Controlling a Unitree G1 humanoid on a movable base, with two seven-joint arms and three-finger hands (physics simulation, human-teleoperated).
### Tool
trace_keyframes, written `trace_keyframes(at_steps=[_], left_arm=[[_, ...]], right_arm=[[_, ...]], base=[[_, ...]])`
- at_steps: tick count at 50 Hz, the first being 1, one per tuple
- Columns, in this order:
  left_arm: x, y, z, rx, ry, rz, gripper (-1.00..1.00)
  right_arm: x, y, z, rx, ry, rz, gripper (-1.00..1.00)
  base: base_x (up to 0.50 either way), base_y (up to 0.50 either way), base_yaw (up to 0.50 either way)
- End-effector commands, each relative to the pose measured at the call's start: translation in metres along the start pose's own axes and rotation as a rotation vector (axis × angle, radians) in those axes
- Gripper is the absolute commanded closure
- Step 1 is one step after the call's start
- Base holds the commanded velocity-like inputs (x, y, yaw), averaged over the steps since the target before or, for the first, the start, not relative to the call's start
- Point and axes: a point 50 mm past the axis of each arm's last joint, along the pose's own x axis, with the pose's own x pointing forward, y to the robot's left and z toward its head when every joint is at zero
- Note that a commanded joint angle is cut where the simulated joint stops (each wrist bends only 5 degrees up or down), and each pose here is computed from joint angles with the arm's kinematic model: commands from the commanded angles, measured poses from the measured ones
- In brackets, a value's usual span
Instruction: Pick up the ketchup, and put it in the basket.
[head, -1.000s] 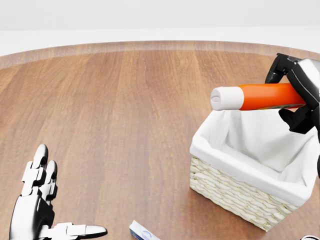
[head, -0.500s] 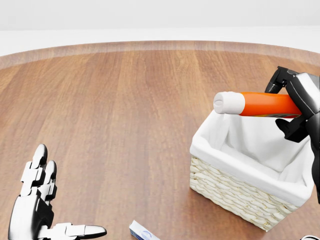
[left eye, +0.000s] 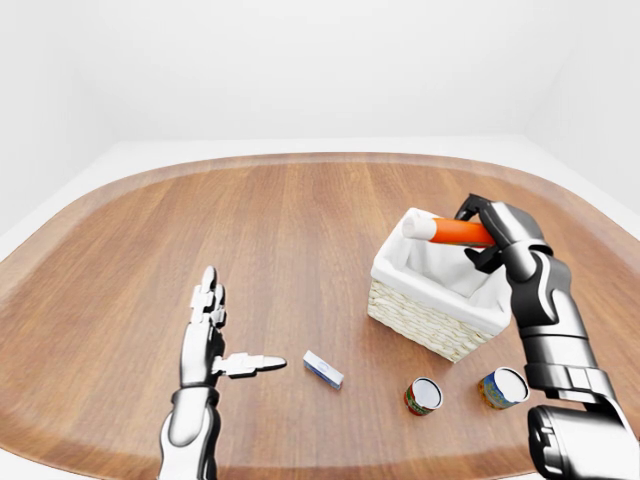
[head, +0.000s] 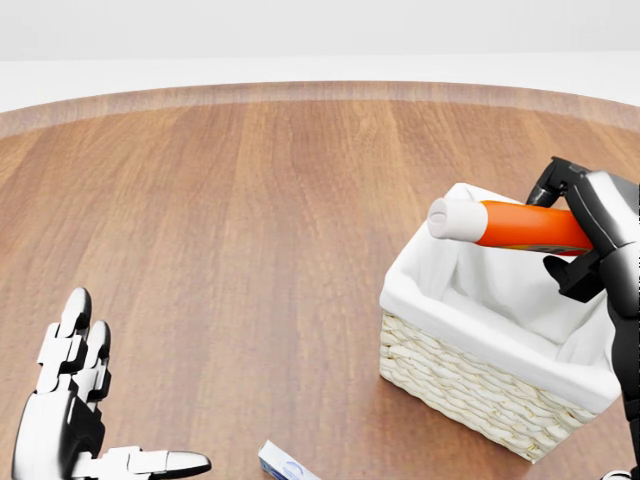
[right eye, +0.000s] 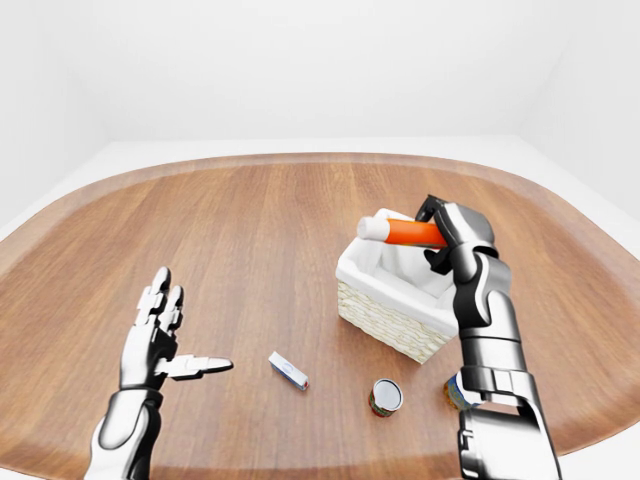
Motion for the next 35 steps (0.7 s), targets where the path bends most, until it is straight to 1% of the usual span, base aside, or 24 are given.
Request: trace_keyframes(at_steps=[1, 11, 17, 35], left_arm=[[0.000, 0.001, 0.001, -0.003, -0.001, 0.001, -1.00], [0.000, 0.002, 0.002, -0.007, -0.001, 0.003, -1.00], [0.000, 0.001, 0.001, -0.006, 0.001, 0.001, -1.00], [-0.001, 0.002, 0.002, -0.008, -0.002, -0.001, -1.00]], right_arm=[[0.000, 0.007, -0.007, 0.046, 0.022, -0.032, 1.00], [0.002, 0.015, -0.009, 0.060, 0.040, -0.022, 1.00], [0.004, 0.025, -0.013, 0.077, 0.065, -0.011, 1.00], [0.004, 0.030, -0.015, 0.086, 0.075, -0.005, 1.00]], base=[[0.00, 0.00, 0.00], [0.00, 0.00, 0.00], [0.00, 0.00, 0.00], [0.00, 0.00, 0.00]])
